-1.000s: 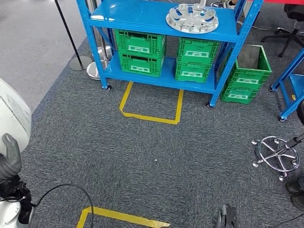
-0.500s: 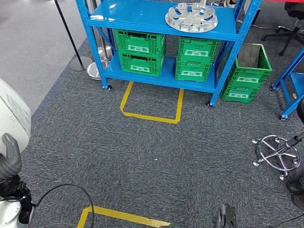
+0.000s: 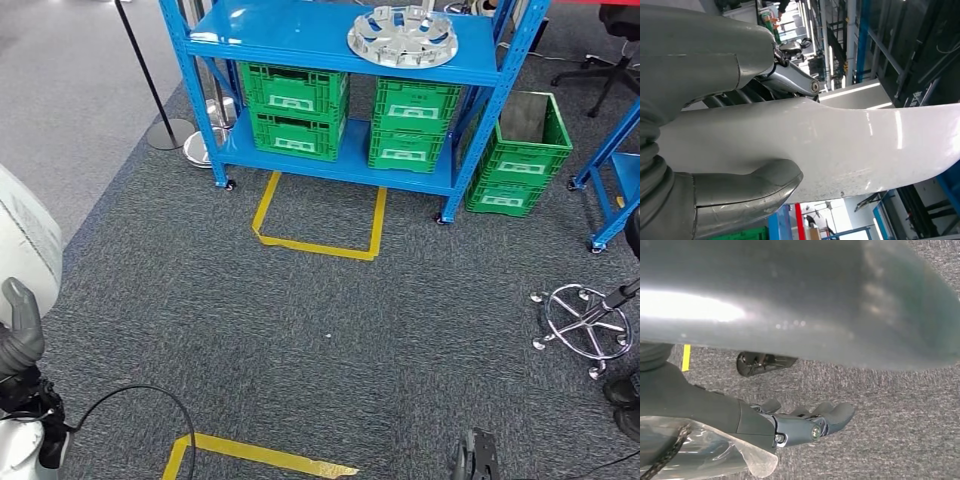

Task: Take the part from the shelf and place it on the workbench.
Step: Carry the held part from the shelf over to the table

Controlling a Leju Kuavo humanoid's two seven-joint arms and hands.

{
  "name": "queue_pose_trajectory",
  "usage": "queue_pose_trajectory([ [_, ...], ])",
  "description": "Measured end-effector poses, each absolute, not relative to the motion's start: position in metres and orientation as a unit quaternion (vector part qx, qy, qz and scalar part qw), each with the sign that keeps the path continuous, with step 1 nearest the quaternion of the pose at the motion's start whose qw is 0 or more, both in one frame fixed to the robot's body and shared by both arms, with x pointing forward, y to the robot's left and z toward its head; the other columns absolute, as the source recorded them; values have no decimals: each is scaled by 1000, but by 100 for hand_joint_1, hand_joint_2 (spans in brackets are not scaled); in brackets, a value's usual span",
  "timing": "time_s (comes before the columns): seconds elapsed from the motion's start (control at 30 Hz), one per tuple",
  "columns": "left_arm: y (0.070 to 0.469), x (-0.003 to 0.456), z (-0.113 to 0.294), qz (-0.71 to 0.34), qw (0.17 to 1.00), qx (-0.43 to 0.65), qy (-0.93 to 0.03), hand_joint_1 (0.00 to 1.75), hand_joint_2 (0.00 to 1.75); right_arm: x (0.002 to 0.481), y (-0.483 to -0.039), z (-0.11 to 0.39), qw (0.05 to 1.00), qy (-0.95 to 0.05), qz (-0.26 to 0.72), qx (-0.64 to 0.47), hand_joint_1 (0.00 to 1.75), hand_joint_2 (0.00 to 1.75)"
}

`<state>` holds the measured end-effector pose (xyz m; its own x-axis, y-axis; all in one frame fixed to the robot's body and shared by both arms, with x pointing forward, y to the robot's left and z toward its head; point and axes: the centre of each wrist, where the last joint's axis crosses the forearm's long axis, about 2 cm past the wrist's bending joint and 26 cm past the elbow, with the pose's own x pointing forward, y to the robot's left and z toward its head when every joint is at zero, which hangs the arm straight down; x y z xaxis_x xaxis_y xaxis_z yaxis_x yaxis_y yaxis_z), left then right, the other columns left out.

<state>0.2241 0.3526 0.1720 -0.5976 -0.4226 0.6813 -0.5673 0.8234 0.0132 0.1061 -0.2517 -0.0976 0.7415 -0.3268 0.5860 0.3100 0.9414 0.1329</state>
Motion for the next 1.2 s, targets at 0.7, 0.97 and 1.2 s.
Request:
queue_pose_trajectory([
  [0.7, 355, 222, 172, 63, 344, 324, -879, 175, 175, 105, -251, -98, 937, -324, -131, -4, 0, 0],
  [0.97, 355, 221, 171, 62, 347, 325, -877, 175, 175, 102, -250, -98, 938, -322, -132, -6, 0, 0],
  [1.2, 356, 220, 171, 60, 347, 330, -876, 175, 175, 105, -250, -98, 937, -325, -127, -4, 0, 0],
])
